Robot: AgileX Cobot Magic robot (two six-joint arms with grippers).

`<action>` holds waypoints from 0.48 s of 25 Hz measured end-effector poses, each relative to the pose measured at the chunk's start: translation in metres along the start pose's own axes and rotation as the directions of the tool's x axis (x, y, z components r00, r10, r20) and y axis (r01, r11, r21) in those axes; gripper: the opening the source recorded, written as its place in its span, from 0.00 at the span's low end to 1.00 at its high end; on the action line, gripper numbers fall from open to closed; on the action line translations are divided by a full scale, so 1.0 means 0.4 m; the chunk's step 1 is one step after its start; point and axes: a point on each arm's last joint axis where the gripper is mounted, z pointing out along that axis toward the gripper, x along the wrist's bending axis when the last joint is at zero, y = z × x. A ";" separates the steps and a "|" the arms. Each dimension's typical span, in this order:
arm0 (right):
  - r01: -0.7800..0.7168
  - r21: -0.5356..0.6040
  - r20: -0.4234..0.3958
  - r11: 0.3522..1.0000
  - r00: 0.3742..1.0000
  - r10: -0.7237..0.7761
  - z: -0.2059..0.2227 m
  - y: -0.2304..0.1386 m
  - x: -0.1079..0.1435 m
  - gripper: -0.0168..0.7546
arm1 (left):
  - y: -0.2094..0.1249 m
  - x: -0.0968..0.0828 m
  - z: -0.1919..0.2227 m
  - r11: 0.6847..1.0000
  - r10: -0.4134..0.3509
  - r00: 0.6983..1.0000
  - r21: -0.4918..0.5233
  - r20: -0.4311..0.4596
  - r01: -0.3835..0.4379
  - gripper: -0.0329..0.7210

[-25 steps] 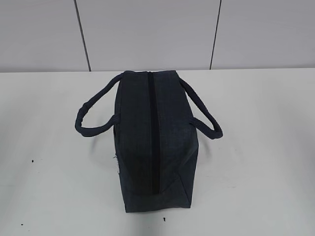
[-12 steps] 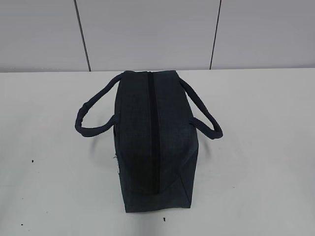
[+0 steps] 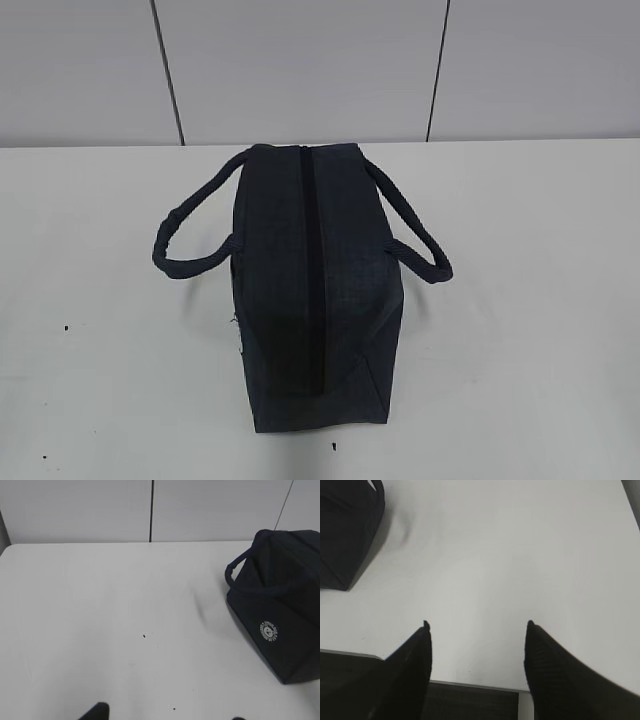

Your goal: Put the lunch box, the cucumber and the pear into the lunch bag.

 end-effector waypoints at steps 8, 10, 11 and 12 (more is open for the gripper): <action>0.004 -0.017 0.002 1.000 1.000 -0.004 0.050 -0.009 0.002 0.62 | -0.007 0.000 0.049 0.999 0.001 1.000 -0.035 0.005 -0.001 0.62; 0.006 -0.020 0.002 1.000 1.000 -0.006 0.054 -0.009 0.002 0.62 | -0.009 0.000 0.051 1.000 0.001 1.000 -0.031 0.004 -0.001 0.62; 0.008 -0.022 0.002 1.000 1.000 -0.007 0.054 -0.009 0.002 0.62 | -0.009 0.000 0.052 1.000 0.002 1.000 -0.031 0.004 -0.002 0.62; 0.008 -0.022 0.004 1.000 1.000 -0.008 0.054 -0.009 0.002 0.62 | -0.009 0.000 0.052 1.000 0.002 1.000 -0.031 0.004 -0.002 0.62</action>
